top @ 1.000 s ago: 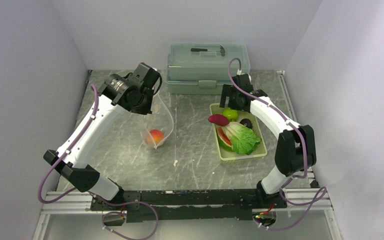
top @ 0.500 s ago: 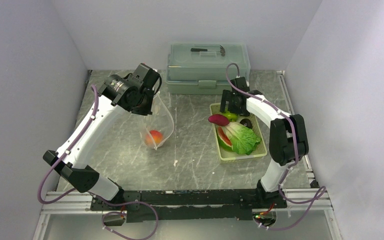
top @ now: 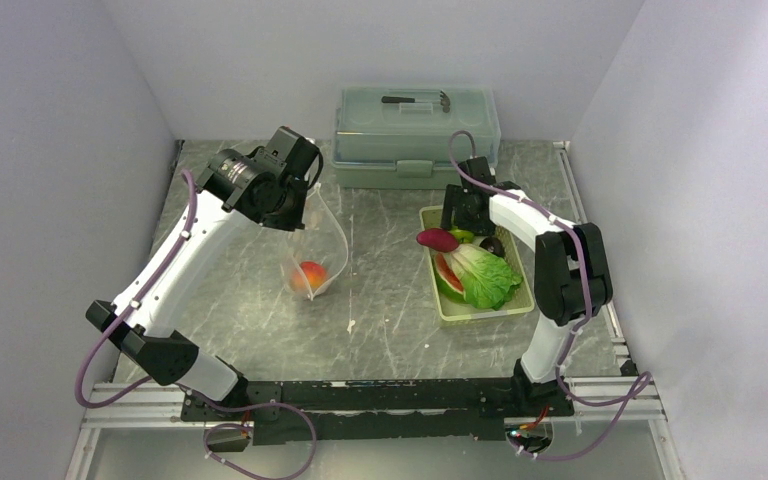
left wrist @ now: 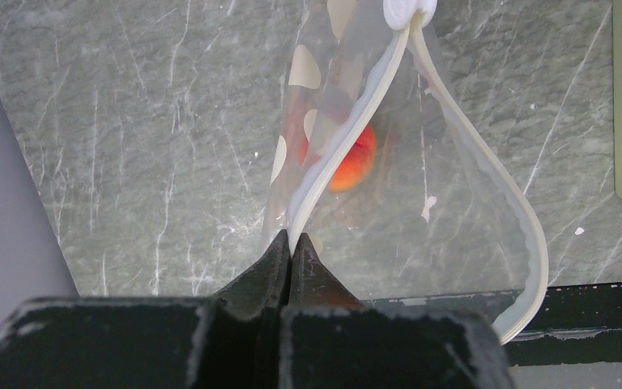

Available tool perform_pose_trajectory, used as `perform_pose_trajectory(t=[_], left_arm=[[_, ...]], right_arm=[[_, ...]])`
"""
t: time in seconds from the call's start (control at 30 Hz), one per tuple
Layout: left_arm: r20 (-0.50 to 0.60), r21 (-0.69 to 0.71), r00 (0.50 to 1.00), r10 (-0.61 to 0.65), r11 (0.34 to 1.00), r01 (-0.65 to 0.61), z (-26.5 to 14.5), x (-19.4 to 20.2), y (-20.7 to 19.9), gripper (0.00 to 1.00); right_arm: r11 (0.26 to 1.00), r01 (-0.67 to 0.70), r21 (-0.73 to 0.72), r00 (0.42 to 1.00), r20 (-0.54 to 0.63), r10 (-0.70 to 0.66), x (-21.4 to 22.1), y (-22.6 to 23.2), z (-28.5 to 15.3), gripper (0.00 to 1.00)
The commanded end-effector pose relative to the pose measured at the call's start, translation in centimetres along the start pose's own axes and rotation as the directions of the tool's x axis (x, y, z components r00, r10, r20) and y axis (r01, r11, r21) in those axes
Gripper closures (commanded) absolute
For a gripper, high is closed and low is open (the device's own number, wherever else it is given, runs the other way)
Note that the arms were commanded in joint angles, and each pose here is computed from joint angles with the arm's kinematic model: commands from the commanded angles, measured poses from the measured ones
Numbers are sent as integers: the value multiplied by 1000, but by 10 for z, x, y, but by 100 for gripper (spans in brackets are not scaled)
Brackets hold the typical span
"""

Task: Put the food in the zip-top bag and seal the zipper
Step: Pick up the fake fruit from the bin, then place the fake fruit in the zipper food storage bag.

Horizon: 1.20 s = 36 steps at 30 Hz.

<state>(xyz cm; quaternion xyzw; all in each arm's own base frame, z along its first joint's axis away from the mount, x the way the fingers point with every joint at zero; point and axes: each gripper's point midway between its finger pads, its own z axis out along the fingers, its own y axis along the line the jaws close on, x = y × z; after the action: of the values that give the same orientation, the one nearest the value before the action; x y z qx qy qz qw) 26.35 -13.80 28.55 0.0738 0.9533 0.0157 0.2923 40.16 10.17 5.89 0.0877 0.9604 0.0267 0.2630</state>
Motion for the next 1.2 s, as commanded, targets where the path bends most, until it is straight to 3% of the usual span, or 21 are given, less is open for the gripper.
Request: perform_pose_trajectory(t=[0.0,0.3,0.5,0.8,1.17], left_arm=[[50,24,999,-9,1000,8,-8,-9,0,100],[44,17,999,-6,1000,5,-4,-9,1,100],[52,34,999,-16,999,14,-5,-10,-1,100],[43,36,999,-14,999,13,-2,-11,-4,100],[37,48,999,-20,999,18,-1,-11,-7,100]], right_arm=[[1000,-16,-8,994,107,17,-30,1,-26,45],[996,-43,-77,968,244,61,-63,7,-90,62],[948,-41,-315,937,317,145,-75,41,-145,65],[784,158,-601,908,401,124,-75,106,-238,65],[532,473,-702,839,543,-30,-34,189,-317,65]])
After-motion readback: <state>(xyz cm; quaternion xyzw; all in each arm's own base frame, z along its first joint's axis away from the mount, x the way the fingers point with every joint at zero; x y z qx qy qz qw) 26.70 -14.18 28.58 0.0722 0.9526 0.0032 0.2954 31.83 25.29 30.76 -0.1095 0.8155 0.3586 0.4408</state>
